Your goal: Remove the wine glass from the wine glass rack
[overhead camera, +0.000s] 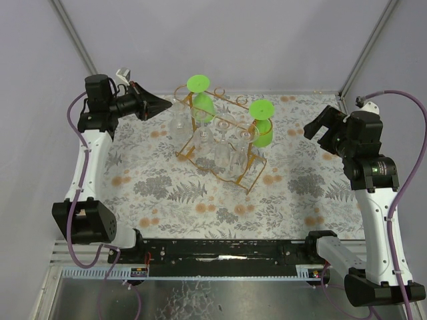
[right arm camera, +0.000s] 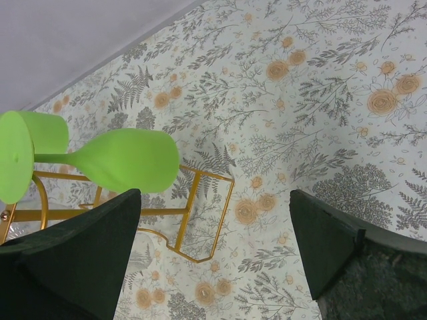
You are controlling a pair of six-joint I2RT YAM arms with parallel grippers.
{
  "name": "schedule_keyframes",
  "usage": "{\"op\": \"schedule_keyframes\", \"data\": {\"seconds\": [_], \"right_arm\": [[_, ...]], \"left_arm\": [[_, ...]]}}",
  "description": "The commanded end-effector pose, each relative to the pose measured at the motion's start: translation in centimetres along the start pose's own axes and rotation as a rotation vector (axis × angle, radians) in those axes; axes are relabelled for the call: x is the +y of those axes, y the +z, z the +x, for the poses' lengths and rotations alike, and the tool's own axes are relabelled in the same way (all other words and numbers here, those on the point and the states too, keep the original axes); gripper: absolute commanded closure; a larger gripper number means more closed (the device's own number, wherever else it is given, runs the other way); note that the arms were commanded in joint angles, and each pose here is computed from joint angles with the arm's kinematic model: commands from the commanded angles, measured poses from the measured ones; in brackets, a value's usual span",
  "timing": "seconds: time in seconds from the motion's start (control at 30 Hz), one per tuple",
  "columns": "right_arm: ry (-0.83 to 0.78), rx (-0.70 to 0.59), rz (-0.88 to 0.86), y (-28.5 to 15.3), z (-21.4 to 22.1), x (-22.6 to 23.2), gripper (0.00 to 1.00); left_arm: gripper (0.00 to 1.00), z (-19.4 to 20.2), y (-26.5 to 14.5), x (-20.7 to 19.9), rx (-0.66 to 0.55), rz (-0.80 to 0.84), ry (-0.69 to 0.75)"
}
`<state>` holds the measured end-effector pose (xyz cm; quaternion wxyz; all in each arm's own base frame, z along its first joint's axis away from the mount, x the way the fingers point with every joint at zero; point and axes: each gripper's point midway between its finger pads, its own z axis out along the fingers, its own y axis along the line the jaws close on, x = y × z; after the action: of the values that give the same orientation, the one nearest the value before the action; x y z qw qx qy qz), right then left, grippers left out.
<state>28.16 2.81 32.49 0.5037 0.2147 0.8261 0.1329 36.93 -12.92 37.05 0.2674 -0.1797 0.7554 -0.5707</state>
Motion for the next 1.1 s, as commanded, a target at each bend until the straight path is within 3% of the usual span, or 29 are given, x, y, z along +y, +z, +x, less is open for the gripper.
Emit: {"op": "schedule_keyframes", "data": {"seconds": [0.0,0.33,0.47,0.8,1.07], "right_arm": [[-0.003,-0.013,-0.008,-0.5,-0.3,0.1,0.01],[0.001,-0.006,-0.006,-0.8,-0.1,0.0,0.01],[0.004,-0.004,-0.007,-1.3,-0.1,0.1,0.01],[0.024,0.018,-0.091,-1.8,-1.2,2.5,0.01],[0.043,0.009,-0.215,-2.0,-4.9,6.8,0.01]], "left_arm": [[1.00,1.6,-1.3,-1.9,0.036,0.060,0.023],[1.00,3.0,-2.4,-1.6,0.022,0.047,0.034],[1.00,3.5,-4.4,-3.3,-0.009,0.077,0.106],[1.00,4.6,-9.5,-13.9,-0.154,0.210,0.681],[1.00,4.1,-8.5,-16.3,-0.225,0.227,1.138]]}}
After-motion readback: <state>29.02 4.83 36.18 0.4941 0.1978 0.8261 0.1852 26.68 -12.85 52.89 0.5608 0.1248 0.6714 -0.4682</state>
